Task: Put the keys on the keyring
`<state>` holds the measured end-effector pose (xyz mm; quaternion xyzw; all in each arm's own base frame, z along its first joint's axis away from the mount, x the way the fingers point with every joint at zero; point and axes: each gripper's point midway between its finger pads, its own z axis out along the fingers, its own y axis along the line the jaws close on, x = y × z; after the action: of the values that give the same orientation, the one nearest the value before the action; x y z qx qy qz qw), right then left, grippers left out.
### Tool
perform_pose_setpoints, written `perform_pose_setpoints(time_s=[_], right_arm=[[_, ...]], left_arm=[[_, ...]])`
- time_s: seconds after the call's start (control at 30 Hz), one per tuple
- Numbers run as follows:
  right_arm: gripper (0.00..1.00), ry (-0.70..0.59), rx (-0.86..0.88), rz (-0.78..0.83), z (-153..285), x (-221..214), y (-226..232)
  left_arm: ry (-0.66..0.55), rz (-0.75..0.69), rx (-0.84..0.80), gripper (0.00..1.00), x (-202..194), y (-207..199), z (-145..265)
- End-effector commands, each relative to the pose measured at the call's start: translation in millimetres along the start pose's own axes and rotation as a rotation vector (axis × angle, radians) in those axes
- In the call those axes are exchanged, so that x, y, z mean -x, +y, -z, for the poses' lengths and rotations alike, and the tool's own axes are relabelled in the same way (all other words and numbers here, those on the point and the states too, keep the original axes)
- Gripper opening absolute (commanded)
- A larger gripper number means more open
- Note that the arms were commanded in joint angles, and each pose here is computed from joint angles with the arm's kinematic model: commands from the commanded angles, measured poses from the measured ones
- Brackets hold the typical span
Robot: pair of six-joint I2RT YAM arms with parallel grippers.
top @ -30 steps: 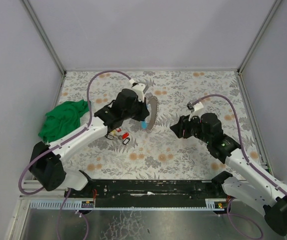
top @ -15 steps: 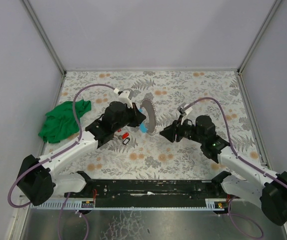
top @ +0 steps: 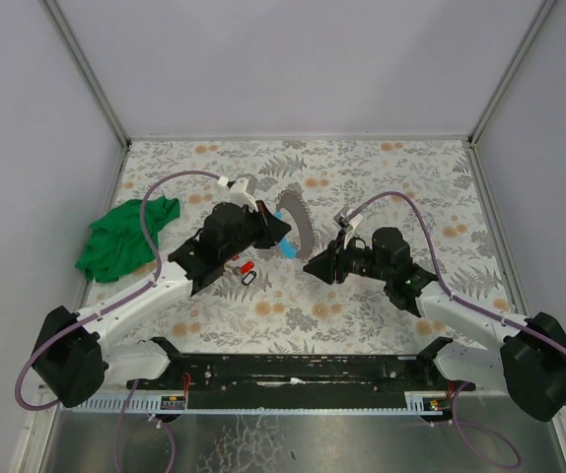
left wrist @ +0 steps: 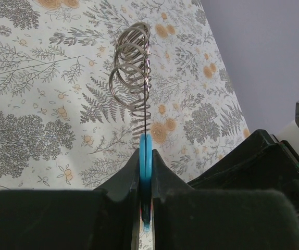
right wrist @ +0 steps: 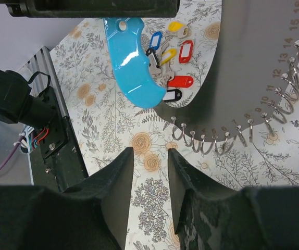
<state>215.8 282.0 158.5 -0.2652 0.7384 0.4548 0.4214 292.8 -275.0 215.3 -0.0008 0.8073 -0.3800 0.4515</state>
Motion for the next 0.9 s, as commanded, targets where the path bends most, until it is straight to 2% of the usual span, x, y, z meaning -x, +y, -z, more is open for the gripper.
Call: perform_pose_setpoints(time_s=[0.0, 0.87], right_arm=[[0.39, -0.085, 0.052, 0.057, -6.4, 29.3, 14.7], [0.36, -0.060, -0.045, 0.041, -17.6, 5.7, -14.5]], left_arm=[[-0.118, 0.045, -0.086, 0.00, 28.5, -21.7, 3.1], [-0.111, 0.136, -0.109, 0.00, 20.3, -21.9, 1.8]])
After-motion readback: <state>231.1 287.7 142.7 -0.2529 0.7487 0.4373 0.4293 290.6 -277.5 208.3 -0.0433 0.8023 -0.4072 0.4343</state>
